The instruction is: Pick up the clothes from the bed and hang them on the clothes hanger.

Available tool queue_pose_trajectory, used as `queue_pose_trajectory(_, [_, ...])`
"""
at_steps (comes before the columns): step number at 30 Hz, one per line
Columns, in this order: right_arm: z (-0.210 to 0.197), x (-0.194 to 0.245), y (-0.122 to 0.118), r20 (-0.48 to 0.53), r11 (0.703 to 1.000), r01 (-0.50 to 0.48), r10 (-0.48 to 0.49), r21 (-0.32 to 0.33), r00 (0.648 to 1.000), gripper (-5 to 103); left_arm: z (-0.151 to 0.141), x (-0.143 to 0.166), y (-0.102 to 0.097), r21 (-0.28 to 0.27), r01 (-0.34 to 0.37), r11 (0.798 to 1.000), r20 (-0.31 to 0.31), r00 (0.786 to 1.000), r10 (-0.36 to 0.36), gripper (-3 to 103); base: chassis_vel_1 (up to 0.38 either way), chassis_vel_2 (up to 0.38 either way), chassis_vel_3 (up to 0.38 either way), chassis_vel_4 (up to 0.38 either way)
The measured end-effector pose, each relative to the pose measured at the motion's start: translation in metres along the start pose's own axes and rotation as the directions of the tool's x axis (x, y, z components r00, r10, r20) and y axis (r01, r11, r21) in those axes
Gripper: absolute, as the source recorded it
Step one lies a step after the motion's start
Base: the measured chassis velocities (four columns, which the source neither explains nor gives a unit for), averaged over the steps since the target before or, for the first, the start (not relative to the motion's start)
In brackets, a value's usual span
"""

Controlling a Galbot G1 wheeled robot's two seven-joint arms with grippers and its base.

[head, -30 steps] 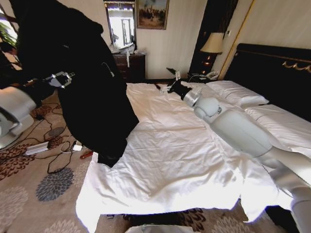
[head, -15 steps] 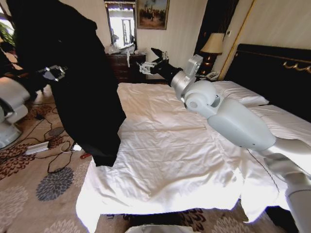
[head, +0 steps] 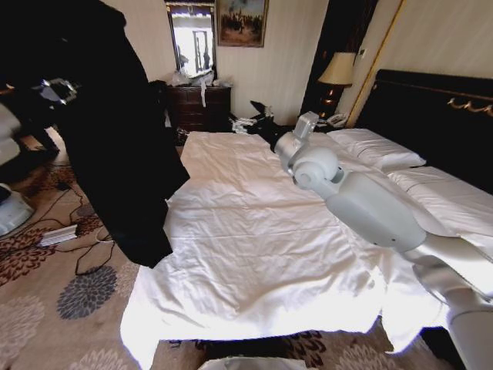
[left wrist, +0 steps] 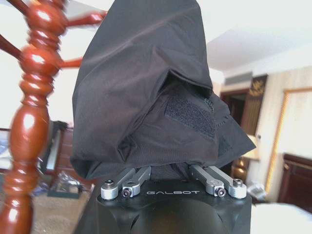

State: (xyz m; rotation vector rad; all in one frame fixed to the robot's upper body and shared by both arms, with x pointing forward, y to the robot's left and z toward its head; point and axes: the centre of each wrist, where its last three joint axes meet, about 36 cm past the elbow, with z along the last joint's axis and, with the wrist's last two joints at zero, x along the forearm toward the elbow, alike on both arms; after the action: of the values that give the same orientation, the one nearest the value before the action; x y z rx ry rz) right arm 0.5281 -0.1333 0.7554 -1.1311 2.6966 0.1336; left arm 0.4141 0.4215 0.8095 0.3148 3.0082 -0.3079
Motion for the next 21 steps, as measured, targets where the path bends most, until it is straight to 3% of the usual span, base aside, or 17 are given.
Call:
queue_pose_trajectory(4, [-0.045, -0.035, 0.029, -0.169, 0.995, 0.035, -0.051, -0.097, 0.984, 100, 0.024, -0.001, -0.013, 0.003, -0.019, 1.000, -0.031, 0.999, 0.019, 19, 0.000, 0.000, 0.000, 0.000])
queue_pose_trajectory(7, [-0.057, -0.058, 0.048, -0.216, 0.989, 0.066, -0.094, -0.136, 0.972, 100, 0.031, -0.001, -0.018, 0.007, -0.030, 1.000, -0.042, 0.999, 0.030, 19, 0.000, 0.000, 0.000, 0.000])
queue_pose_trajectory(14, [-0.077, -0.105, 0.080, -0.181, 0.981, 0.109, -0.138, -0.159, 0.974, 100, 0.053, 0.000, -0.031, 0.002, -0.061, 0.998, -0.080, 0.995, 0.061, 19, 0.000, 0.000, 0.000, 0.000])
queue_pose_trajectory(21, [-0.085, -0.129, 0.092, -0.153, 0.963, 0.128, -0.167, -0.237, 0.974, 100, 0.064, 0.000, -0.036, 0.013, -0.075, 0.997, -0.097, 0.992, 0.076, 19, 0.000, 0.000, 0.000, 0.000])
